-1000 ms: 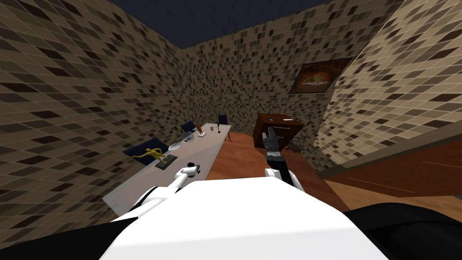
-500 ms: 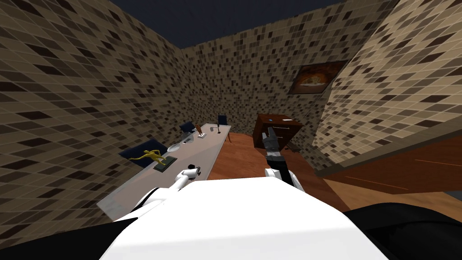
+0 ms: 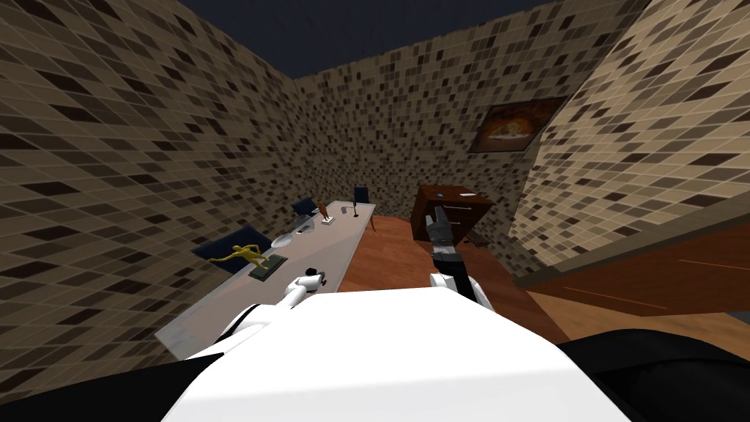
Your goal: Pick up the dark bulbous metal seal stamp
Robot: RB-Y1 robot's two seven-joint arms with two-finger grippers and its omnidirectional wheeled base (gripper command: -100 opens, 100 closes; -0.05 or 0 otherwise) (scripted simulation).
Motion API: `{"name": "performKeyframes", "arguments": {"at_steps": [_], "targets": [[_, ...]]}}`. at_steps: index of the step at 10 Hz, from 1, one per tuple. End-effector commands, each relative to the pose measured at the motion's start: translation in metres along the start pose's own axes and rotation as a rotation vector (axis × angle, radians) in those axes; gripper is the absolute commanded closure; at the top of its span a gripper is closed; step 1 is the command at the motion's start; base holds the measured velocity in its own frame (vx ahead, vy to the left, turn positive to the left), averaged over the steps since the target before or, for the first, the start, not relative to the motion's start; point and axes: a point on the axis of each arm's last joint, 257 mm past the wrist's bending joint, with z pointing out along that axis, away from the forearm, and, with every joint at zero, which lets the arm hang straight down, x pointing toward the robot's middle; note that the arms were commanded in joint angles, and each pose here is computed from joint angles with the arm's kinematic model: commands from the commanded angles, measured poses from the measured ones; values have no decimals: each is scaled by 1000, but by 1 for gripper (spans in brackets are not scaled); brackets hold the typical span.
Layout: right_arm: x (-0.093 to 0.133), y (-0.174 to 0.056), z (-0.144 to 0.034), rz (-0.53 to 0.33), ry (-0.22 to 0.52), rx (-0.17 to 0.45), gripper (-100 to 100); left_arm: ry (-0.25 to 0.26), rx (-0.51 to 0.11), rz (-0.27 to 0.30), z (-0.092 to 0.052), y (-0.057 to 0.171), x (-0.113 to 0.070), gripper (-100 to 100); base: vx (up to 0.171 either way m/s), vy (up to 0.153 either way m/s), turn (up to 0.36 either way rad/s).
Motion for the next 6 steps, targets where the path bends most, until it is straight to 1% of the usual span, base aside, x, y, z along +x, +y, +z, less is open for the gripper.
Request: {"name": "performKeyframes", "arguments": {"at_steps": [1,2,3,4,6], "targets": [[0,0,0,0,0,0,0,0,0,0,0,0,0,100,0,0,0],[0,0,0,0,0,0,0,0,0,0,0,0,0,100,0,0,0],[0,0,0,0,0,0,0,0,0,0,0,0,0,0,0,0,0],[0,0,0,0,0,0,0,1,1,2,-2,-5,-4,100,-23,-19,17],[0,0,0,0,0,0,0,5,1,5,-6,-14,-11,100,-48,-35,25]]}}
